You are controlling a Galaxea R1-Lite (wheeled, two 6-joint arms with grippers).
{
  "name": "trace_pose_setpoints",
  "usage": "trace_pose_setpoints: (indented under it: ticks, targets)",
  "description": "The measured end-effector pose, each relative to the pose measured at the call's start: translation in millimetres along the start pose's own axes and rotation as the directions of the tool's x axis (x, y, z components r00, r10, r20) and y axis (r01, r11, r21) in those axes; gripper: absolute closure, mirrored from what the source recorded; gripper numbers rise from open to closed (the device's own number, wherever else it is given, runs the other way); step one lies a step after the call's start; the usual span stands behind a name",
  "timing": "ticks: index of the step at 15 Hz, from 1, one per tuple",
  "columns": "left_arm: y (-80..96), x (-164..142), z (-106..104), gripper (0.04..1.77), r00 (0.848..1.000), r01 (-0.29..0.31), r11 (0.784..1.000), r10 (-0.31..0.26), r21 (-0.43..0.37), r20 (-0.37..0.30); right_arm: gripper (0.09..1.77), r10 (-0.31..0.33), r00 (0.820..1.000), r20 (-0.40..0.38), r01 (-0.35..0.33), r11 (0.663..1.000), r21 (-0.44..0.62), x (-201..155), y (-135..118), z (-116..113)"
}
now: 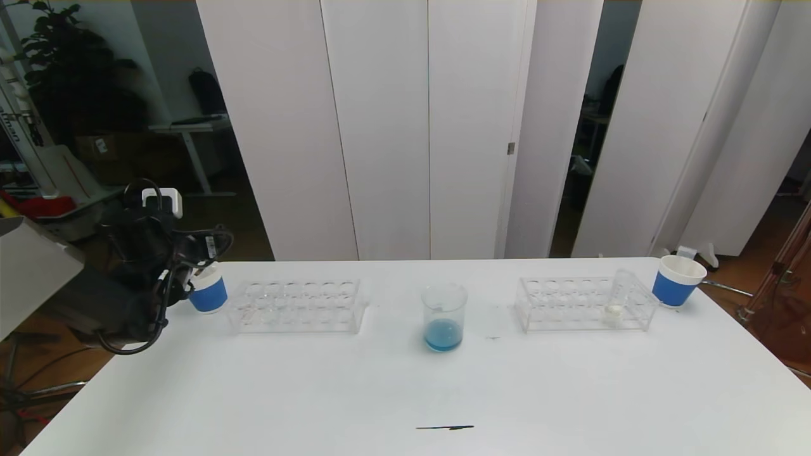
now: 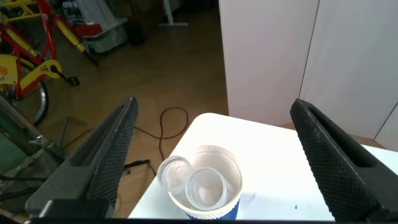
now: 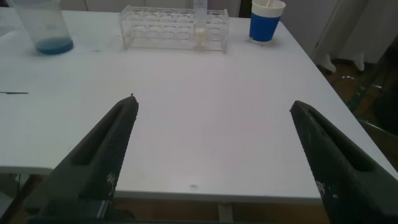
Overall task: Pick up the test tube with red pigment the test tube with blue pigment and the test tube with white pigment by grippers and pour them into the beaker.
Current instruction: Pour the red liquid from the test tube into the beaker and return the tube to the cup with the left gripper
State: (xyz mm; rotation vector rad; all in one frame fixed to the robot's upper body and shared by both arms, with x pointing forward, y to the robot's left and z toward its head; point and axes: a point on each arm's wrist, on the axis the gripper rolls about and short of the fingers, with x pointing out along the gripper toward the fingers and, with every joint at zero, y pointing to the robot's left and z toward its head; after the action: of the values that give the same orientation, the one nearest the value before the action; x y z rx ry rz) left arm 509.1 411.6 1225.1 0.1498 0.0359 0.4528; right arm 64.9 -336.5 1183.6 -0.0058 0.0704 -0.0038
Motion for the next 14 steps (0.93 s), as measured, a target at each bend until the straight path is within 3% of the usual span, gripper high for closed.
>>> trace_pose_setpoints:
  ticks: [4, 8, 11, 14]
  targets:
    - [10.4, -43.2, 52.8, 0.06, 0.999, 0.022, 1.0, -0.022, -0.01, 0.028, 0.11, 0.0, 1.0, 0.0, 0.0, 1.0, 0.0, 0.0, 0.0, 0.0]
    - [33.8, -104.3, 94.9, 0.06, 0.999, 0.03, 0.999, -0.03, -0.013, 0.034, 0.11, 0.001, 1.0, 0.0, -0.001, 1.0, 0.0, 0.0, 0.0, 0.0]
    - [50.4, -160.8, 116.7, 0.06, 0.998, 0.049, 0.999, -0.048, -0.015, 0.048, 0.11, 0.0, 1.0, 0.0, 0.0, 1.0, 0.0, 0.0, 0.0, 0.0]
    - [67.0, -222.1, 121.4, 0.06, 0.995, 0.074, 0.997, -0.073, -0.013, 0.061, 0.11, 0.0, 1.0, 0.0, 0.0, 1.0, 0.0, 0.0, 0.0, 0.0]
